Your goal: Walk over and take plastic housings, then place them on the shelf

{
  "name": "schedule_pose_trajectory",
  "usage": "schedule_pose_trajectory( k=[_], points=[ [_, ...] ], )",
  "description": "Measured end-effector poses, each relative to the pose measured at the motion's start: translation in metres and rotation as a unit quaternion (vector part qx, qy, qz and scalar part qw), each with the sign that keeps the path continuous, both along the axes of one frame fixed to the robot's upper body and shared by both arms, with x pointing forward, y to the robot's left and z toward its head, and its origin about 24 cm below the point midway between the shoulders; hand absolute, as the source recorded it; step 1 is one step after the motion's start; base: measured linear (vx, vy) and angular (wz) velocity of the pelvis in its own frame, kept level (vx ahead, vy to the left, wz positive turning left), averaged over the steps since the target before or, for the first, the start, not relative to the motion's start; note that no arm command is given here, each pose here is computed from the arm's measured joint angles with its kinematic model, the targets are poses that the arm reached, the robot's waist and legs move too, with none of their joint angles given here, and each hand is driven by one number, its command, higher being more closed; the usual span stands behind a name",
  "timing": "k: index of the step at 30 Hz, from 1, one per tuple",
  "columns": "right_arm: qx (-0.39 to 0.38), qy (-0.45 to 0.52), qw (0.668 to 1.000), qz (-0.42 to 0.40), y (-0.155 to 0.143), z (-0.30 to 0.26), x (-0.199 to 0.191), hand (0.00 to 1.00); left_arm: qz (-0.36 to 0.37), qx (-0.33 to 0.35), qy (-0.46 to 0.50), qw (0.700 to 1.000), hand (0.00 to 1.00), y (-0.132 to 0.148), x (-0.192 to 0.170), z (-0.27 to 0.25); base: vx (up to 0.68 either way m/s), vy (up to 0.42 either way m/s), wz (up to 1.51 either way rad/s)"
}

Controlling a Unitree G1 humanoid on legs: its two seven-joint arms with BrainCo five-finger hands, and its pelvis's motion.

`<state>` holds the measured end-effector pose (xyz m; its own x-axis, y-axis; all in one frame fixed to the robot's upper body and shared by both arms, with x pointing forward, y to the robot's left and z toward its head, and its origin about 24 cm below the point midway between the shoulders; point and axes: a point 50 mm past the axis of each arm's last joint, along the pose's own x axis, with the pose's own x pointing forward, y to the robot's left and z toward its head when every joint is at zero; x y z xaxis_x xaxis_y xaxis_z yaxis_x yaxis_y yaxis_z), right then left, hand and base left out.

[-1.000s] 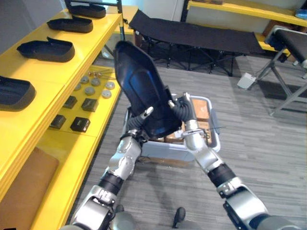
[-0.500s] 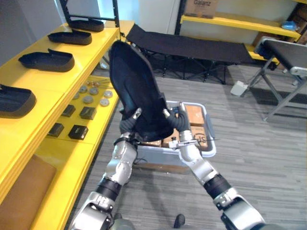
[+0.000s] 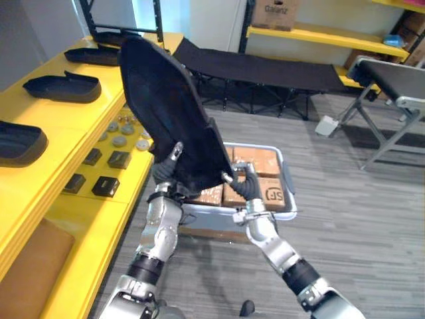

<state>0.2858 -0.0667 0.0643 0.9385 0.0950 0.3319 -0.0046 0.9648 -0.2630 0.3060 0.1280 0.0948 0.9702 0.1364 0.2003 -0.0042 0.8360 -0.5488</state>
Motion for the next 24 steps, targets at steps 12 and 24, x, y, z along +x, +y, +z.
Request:
schedule_pose_trajectory(
  k=[12, 24],
  points=[
    [0.127, -0.115, 0.985, 0.034, -0.07, 0.06, -0.029, 0.0, 0.258, 0.318, 0.009, 0.913, 1.0, 0.037, -0.063, -0.021, 0.01, 0.015, -0.07],
    [0.287, -0.065, 0.955, -0.039, -0.13, 0.018, -0.095, 0.0, 0.353, 0.322, 0.055, 0.877, 1.0, 0.068, -0.106, -0.034, 0.02, 0.024, -0.12]
  ],
)
